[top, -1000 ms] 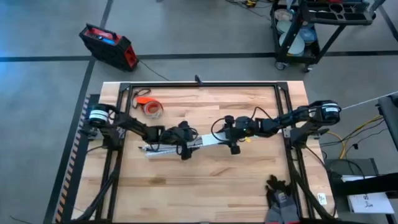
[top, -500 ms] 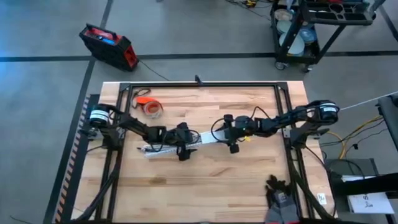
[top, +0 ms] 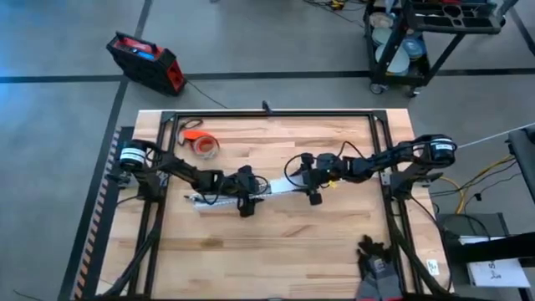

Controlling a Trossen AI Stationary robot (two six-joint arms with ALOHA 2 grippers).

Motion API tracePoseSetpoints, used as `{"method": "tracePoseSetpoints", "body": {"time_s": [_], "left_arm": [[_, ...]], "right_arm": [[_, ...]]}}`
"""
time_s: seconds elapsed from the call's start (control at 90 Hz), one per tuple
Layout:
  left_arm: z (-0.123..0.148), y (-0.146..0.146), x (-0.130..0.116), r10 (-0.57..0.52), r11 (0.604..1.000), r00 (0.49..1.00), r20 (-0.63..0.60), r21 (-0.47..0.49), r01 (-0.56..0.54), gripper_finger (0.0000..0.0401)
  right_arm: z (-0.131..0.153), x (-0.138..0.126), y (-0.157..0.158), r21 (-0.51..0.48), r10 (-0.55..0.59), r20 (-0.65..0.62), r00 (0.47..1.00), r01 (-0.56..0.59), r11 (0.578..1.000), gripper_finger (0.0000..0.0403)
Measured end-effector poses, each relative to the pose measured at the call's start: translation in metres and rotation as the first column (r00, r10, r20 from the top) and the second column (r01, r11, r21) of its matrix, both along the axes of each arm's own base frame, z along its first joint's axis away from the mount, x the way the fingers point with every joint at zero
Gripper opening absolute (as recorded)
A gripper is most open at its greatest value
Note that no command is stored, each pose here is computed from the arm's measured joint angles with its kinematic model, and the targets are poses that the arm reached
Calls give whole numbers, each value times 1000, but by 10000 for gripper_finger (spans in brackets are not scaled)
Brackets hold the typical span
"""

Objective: Ziptie cables
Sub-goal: Close the white cable duct

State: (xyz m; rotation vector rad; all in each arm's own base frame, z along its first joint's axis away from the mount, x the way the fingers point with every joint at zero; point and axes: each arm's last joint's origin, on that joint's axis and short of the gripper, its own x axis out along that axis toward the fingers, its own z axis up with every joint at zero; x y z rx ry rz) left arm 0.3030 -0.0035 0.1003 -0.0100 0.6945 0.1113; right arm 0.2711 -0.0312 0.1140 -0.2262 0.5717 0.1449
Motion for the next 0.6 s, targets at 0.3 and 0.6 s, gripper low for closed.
{"method": "tracePoseSetpoints", "body": {"time_s": [0.3, 0.6], "left_arm": [[-3, 0, -3, 24, 1000, 1000, -19, -17, -24, 262], [-3, -5, -3, 7, 1000, 1000, -25, -2, -7, 224]], "right_arm": [[-2, -1, 4, -36, -13, -9, 1000, 13, 999, 216], [-4, -2, 1, -99, -23, -18, 1000, 22, 995, 216]]}}
